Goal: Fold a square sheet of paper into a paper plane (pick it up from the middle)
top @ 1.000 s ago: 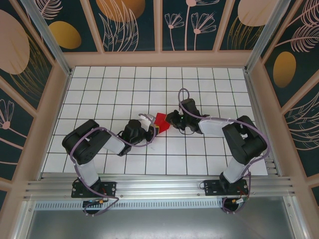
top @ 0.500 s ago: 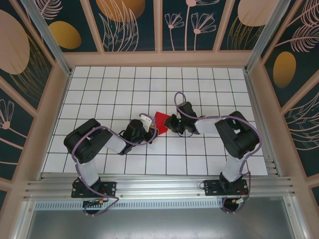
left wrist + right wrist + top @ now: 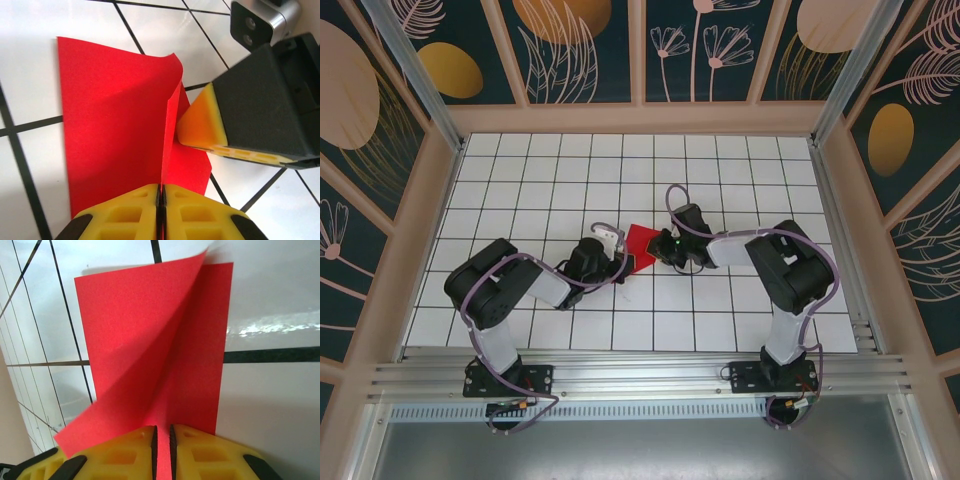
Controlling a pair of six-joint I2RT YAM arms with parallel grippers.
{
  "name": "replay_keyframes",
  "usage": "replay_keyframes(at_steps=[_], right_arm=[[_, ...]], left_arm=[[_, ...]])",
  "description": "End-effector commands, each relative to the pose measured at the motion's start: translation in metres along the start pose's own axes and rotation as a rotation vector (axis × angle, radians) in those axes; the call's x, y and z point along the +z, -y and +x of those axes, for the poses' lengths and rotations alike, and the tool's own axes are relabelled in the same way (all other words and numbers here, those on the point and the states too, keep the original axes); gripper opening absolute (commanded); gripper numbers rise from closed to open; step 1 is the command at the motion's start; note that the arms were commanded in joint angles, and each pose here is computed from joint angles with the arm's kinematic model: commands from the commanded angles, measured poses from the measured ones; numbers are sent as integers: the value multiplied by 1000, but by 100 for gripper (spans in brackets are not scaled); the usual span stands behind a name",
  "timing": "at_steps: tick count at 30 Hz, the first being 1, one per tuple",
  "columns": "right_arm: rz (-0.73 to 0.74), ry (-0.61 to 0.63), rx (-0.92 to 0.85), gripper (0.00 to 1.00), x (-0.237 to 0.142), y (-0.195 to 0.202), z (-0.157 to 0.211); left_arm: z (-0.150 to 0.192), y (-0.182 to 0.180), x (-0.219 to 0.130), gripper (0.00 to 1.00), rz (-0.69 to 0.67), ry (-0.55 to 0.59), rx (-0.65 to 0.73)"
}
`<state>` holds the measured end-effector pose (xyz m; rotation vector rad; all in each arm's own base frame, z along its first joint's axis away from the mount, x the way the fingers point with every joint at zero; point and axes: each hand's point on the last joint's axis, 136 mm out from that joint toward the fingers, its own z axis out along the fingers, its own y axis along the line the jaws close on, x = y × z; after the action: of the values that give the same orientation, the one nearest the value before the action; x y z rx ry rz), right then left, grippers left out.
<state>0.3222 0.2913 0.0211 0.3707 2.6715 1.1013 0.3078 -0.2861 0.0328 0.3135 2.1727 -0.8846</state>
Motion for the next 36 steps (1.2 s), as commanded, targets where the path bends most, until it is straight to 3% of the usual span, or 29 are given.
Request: replay_keyframes(at_steps=[1,12,16,26,36], right_arm=[[58,-5,7,17,5,11,2],[102,3,20,18,6,20,0],[102,3,19,18,6,19,0],[105,-4,17,17,7,20,0],[111,-15,19,17,10,21,2]], left_arm=[[-12,1,-7,14,27,34,-91],[-8,-1,-11,23,83,-6,-189],[-8,3,-14,28,95,-16,-153],[11,-12,-15,42,-19,-133,-61],[15,-11,-11,45,-61,-158,22]])
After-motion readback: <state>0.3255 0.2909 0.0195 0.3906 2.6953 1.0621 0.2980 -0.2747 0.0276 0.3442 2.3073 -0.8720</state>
